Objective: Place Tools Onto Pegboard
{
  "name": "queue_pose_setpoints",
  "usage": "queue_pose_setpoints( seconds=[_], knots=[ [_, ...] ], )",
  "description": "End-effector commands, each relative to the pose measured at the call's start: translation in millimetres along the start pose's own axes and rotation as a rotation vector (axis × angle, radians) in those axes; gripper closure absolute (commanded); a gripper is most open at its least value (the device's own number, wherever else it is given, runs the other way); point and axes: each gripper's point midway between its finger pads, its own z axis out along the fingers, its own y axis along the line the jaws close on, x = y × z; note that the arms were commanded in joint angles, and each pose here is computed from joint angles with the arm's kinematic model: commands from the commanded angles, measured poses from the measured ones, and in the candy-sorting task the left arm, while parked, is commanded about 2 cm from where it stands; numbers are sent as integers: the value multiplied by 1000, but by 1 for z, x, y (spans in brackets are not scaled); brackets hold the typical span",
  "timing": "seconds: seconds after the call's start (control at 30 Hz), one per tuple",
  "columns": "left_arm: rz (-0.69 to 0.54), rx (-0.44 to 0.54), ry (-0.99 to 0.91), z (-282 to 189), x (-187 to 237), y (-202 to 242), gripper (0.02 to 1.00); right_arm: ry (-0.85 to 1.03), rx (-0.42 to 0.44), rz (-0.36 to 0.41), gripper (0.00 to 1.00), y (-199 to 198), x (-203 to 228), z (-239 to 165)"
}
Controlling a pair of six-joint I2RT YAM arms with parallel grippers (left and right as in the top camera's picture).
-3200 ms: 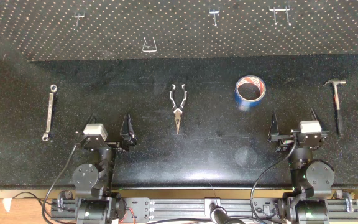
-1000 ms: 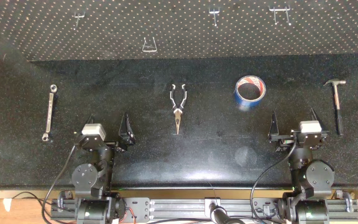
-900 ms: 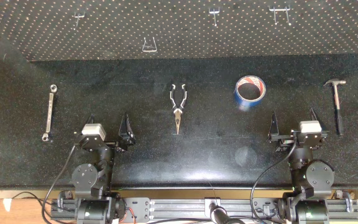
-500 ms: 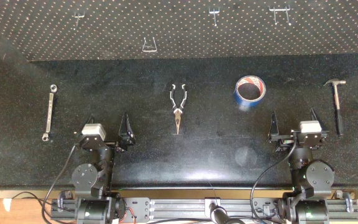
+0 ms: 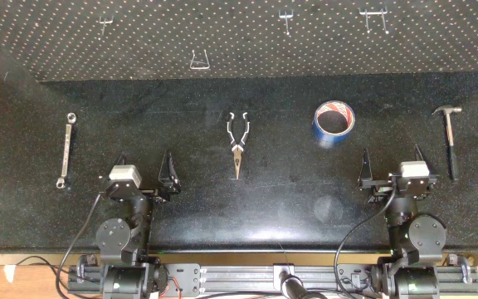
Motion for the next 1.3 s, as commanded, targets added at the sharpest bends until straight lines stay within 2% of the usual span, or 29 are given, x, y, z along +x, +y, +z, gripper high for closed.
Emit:
queue_pose_setpoints(
  seconds=[0.03, 0.73, 0.77, 0.83, 0.87, 1.0, 1.17, 1.3],
  knots=[
    [12, 2, 0, 0, 1, 0, 23, 0, -3, -14, 25, 1, 1, 0],
    [13, 12, 1, 0, 1, -2, 23, 0, -3, -14, 25, 1, 1, 0],
    [44, 8, -10, 0, -2, -1, 23, 0, -3, -14, 25, 1, 1, 0],
    [226, 11, -6, -3, -9, -3, 23, 0, -3, -14, 25, 1, 1, 0],
    [301, 5, 51, -9, -9, -2, 25, 0, -3, -14, 25, 1, 1, 0],
    [349, -21, 248, -30, -11, 3, 25, 0, -3, -14, 25, 1, 1, 0],
    [405, -162, 481, -38, -37, 26, 23, 0, -3, -14, 25, 1, 1, 0],
    [457, -186, 863, -54, -47, 46, 25, 0, -3, -14, 25, 1, 1, 0]
  ],
)
